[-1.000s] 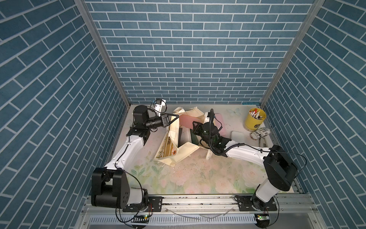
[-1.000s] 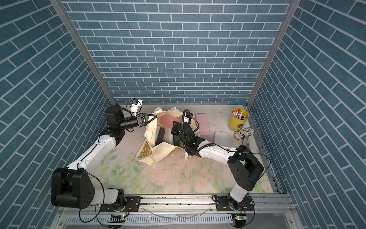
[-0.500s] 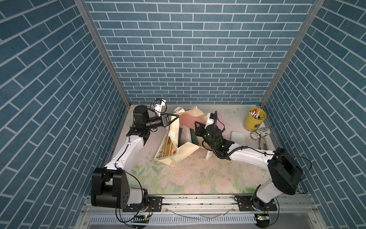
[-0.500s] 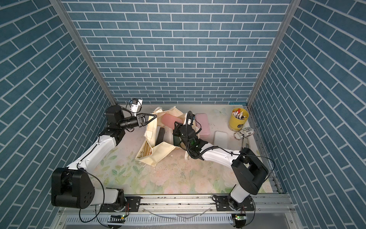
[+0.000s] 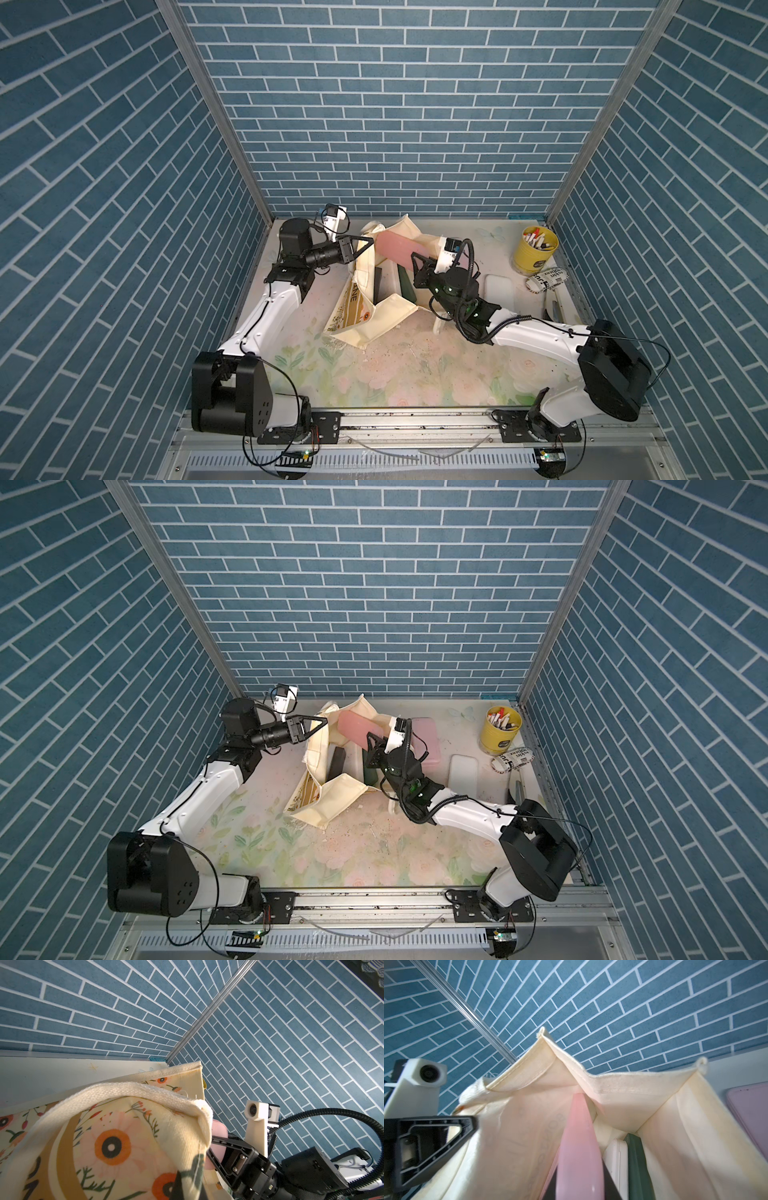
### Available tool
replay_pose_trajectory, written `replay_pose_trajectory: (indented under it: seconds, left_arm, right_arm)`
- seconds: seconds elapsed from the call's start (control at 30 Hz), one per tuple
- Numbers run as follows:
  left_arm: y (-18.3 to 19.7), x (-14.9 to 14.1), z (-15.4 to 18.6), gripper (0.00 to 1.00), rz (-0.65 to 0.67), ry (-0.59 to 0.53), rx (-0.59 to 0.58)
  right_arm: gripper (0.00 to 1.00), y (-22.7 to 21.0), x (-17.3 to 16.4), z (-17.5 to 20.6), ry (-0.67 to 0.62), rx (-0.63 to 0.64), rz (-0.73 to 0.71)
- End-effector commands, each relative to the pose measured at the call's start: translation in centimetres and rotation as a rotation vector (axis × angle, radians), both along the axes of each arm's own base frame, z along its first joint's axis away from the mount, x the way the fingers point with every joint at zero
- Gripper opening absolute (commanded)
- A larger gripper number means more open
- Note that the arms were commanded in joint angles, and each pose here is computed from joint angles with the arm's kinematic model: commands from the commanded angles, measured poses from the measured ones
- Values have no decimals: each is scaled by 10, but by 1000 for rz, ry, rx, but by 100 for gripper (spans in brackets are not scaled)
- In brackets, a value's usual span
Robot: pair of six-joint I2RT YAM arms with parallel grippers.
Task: Take out the pencil case from the canvas bag
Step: Pick up the pencil case from the canvas bag.
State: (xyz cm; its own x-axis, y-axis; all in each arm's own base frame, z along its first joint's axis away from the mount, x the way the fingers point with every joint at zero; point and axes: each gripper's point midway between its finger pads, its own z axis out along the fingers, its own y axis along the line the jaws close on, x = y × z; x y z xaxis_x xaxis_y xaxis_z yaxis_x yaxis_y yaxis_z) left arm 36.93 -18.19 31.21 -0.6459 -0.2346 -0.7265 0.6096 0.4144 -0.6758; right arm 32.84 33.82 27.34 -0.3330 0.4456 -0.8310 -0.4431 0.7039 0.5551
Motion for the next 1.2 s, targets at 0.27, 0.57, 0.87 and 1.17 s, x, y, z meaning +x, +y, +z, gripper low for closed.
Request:
replay_pose_trajectory:
  seconds: [0.27, 0.57, 0.87, 1.17]
  left_arm:
    - [-3, 3, 1, 0, -4, -4, 13]
    - [-1, 4, 1, 0, 5, -5, 20]
    - [1, 7, -1, 0, 15, -1, 23]
    - [9, 21, 4, 0, 115, 30, -13]
  right_arm:
    - [0, -29, -24, 71, -239, 113, -66]
    - [0, -54, -34, 102, -301, 137, -132]
    - [0, -84, -38, 122, -349, 121, -235]
    - [0, -131, -48, 114, -318, 120, -370]
